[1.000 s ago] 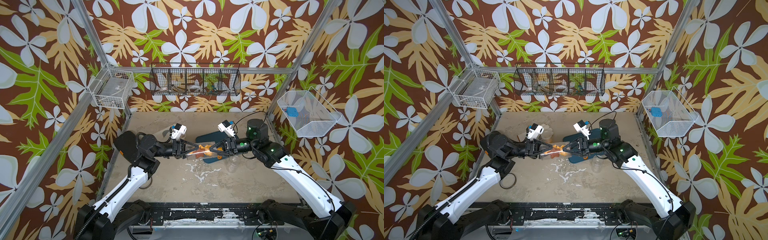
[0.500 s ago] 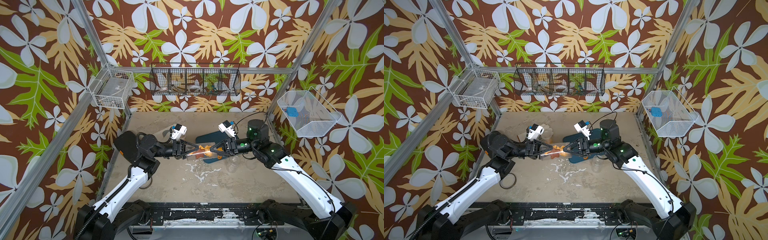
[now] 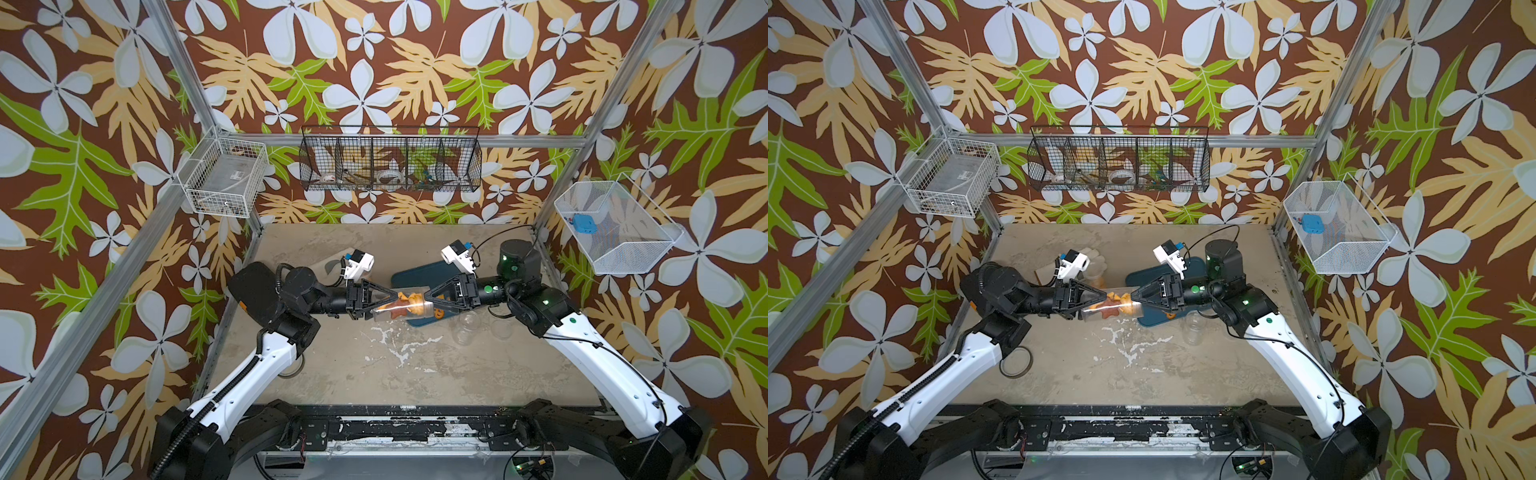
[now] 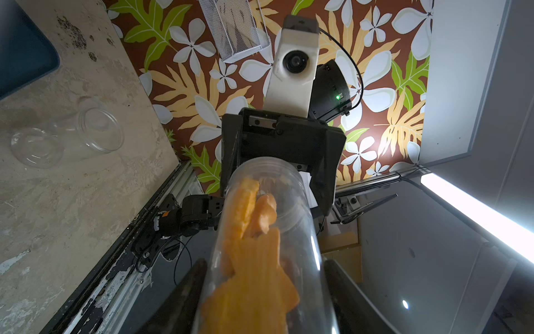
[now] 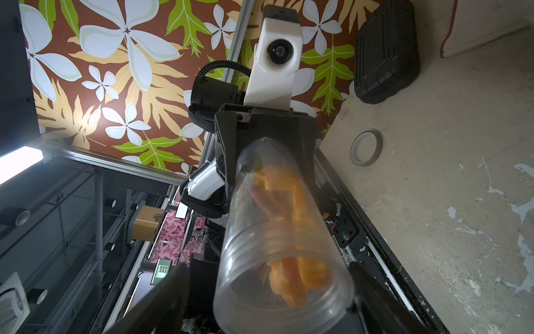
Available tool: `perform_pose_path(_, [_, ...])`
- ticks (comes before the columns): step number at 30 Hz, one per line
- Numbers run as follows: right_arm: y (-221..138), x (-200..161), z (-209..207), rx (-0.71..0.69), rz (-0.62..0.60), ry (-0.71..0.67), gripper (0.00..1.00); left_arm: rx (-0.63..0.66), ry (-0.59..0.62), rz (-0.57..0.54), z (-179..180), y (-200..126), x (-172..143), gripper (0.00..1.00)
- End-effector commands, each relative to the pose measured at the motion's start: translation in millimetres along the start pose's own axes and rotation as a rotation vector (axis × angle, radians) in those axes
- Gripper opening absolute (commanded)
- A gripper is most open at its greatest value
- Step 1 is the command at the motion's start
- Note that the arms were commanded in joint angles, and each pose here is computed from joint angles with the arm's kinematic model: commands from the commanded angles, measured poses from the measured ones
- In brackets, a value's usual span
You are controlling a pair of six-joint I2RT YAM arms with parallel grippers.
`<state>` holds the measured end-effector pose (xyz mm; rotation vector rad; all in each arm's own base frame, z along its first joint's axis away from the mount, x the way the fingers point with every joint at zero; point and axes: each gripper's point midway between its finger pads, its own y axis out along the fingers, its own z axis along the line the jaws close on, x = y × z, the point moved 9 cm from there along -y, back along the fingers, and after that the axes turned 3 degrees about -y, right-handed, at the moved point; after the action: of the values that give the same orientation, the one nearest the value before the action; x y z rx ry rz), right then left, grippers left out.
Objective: Pour the cookies out of the jar
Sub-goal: Unscrew the lid from the jar.
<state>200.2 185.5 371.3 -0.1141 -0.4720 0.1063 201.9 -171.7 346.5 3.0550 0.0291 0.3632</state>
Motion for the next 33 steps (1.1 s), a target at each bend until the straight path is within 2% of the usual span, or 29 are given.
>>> perform_pose_path(1, [5.8, -2.8, 4.4, 0.034, 0.040, -0.042, 0.84, -0.011, 0.031, -0.008, -5.5, 0.5, 2.4, 0.56])
perform_pose_path(6, [6.9, -2.1, 3.4, 0.035, 0.034, -0.047, 0.77, -0.010, 0.029, -0.008, -4.7, 0.1, 1.6, 0.56])
perform_pose_path(17, [-0.7, 0.8, 5.8, 0.034, 0.013, -0.062, 0.76, -0.010, 0.031, -0.008, -6.0, -0.1, 1.3, 0.56])
perform_pose_path(24, [-0.2, 0.2, 3.8, 0.039, 0.013, -0.066, 0.62, -0.009, 0.028, -0.009, -5.3, 0.3, 2.2, 0.56])
perform_pose_path(29, [-3.0, 2.2, 7.4, 0.026, 0.002, -0.144, 0.60, 0.003, 0.005, -0.014, -1.6, 0.3, 2.9, 0.55])
perform_pose_path(33, [-8.4, 4.3, 8.4, -0.006, -0.024, -0.273, 0.59, 0.012, -0.053, -0.024, 4.8, -1.3, 3.6, 0.53])
